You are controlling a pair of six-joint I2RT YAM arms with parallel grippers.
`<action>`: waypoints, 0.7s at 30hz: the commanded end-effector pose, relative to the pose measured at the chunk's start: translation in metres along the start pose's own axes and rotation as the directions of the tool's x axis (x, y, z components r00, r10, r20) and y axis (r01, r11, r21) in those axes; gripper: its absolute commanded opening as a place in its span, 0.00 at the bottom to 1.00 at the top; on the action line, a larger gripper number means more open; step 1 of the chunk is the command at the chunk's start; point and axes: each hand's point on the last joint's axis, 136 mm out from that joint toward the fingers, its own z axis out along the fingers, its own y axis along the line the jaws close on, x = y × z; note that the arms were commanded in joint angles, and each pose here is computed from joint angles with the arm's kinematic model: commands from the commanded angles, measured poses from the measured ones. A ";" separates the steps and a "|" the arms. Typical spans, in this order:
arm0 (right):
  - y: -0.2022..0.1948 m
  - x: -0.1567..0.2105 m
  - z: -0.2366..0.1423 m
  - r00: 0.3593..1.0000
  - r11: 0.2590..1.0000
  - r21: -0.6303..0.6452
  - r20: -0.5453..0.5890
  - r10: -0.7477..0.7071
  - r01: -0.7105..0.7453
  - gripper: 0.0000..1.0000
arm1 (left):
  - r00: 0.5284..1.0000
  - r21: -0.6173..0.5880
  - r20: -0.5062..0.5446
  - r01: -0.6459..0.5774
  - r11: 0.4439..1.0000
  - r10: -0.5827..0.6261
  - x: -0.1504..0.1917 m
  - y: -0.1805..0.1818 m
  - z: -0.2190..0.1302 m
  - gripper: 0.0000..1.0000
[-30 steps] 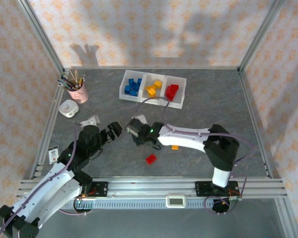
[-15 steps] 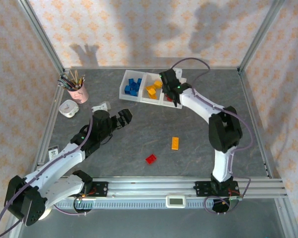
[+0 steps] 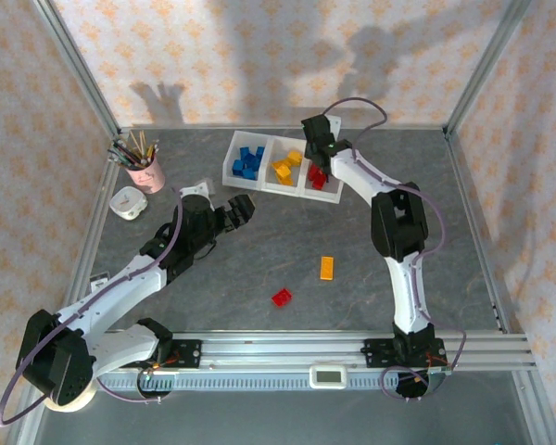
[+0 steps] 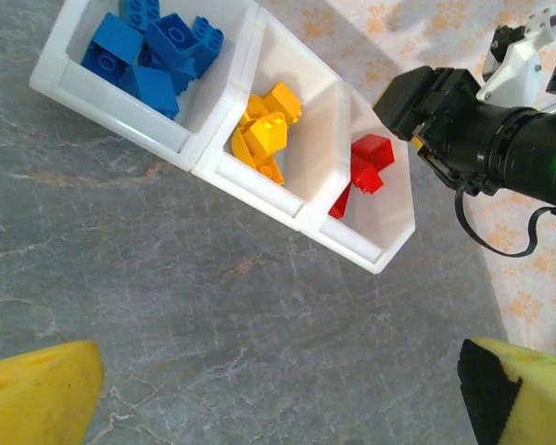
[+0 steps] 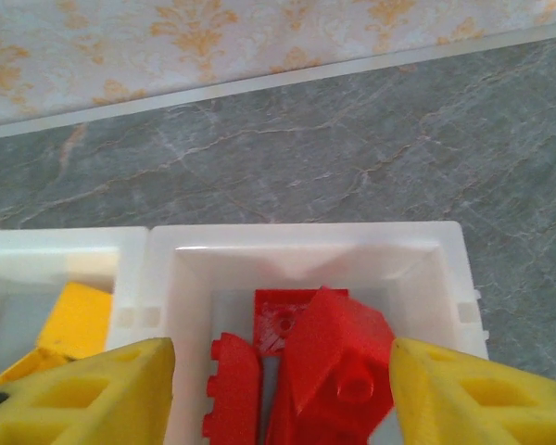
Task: Sort the legos into containers by color
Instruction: Place the lego in the container, then pick up the lego from the bottom-center of the table.
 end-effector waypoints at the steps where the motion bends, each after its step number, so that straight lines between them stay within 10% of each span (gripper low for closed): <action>1: 0.006 -0.010 -0.046 1.000 0.996 -0.091 0.004 0.024 -0.023 0.66 | 0.999 0.058 0.033 -0.012 0.998 0.010 -0.014 -0.017 -0.006 0.99; 21: 0.049 0.195 -0.182 0.951 0.929 -0.368 -0.267 -0.155 0.047 0.82 | 1.000 -0.064 -0.012 0.011 0.998 -0.011 0.021 0.036 -0.052 0.99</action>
